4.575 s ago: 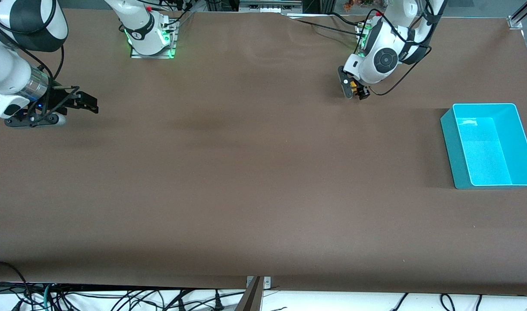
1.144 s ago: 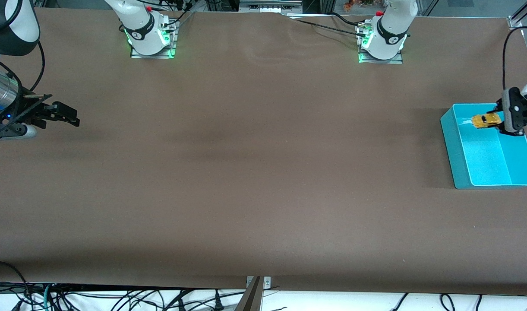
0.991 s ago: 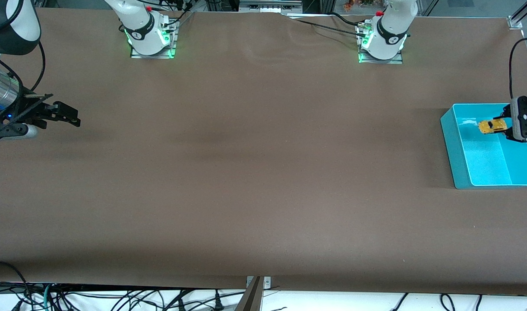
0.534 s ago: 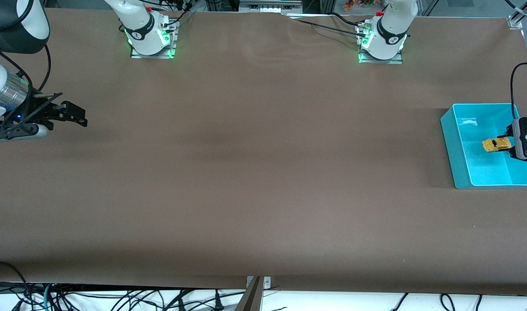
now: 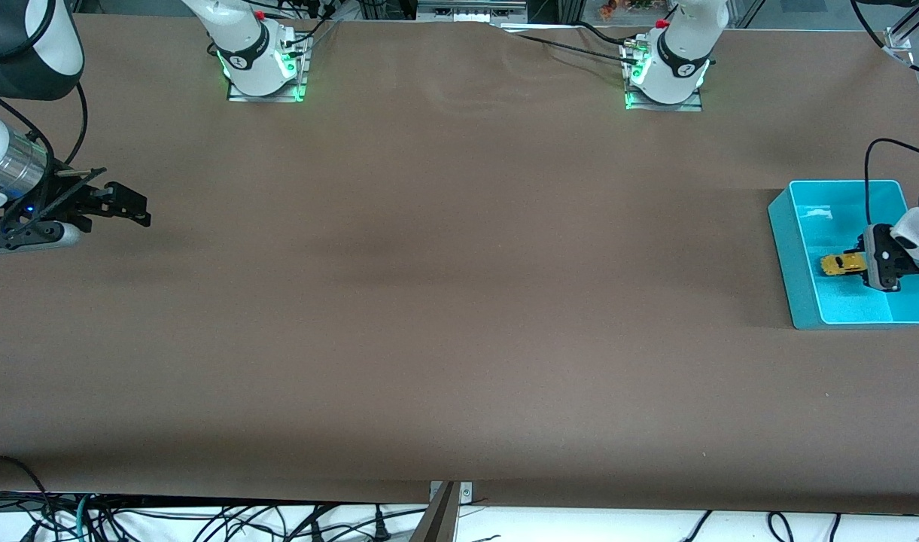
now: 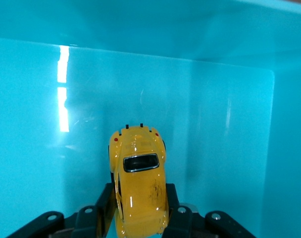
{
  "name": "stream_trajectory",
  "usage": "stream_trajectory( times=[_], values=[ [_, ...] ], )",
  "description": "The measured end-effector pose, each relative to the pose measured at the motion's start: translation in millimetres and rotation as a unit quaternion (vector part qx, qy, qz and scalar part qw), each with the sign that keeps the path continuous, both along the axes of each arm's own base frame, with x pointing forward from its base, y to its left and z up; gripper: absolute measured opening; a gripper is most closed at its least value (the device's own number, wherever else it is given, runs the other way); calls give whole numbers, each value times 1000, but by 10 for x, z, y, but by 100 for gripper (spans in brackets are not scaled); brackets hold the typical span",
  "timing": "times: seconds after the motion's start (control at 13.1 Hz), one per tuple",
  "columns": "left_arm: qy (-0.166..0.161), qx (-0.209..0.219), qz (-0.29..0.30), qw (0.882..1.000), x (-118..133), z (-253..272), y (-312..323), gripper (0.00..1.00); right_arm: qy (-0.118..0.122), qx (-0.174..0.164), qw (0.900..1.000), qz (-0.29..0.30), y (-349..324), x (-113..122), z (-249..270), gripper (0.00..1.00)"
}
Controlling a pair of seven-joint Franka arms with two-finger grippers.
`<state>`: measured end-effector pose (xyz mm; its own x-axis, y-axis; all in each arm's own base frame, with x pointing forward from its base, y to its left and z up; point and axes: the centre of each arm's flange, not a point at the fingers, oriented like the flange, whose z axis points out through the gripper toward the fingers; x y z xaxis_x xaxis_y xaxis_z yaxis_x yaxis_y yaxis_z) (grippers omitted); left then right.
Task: Wind and store yellow beetle car
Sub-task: 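Lower the car into the bin and open the left gripper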
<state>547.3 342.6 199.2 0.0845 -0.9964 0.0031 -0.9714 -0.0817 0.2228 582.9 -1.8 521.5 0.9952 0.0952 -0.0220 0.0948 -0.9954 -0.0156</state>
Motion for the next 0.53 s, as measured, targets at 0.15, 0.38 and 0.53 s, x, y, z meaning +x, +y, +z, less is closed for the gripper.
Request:
stream_trajectory(
  times=[0.15, 0.38, 0.53],
  values=[
    [0, 0, -1, 1000, -6, -55, -10, 45, -2, -6, 1000, -4, -14, 4, 19, 100],
    [0, -1, -2, 1000, 12, -35, -25, 70, -7, -7, 1000, -5, -27, 2, 111, 100],
    [2, -2, 0, 1000, 39, 147, -15, 92, -7, -7, 1000, -7, -39, -7, 180, 100]
  ],
)
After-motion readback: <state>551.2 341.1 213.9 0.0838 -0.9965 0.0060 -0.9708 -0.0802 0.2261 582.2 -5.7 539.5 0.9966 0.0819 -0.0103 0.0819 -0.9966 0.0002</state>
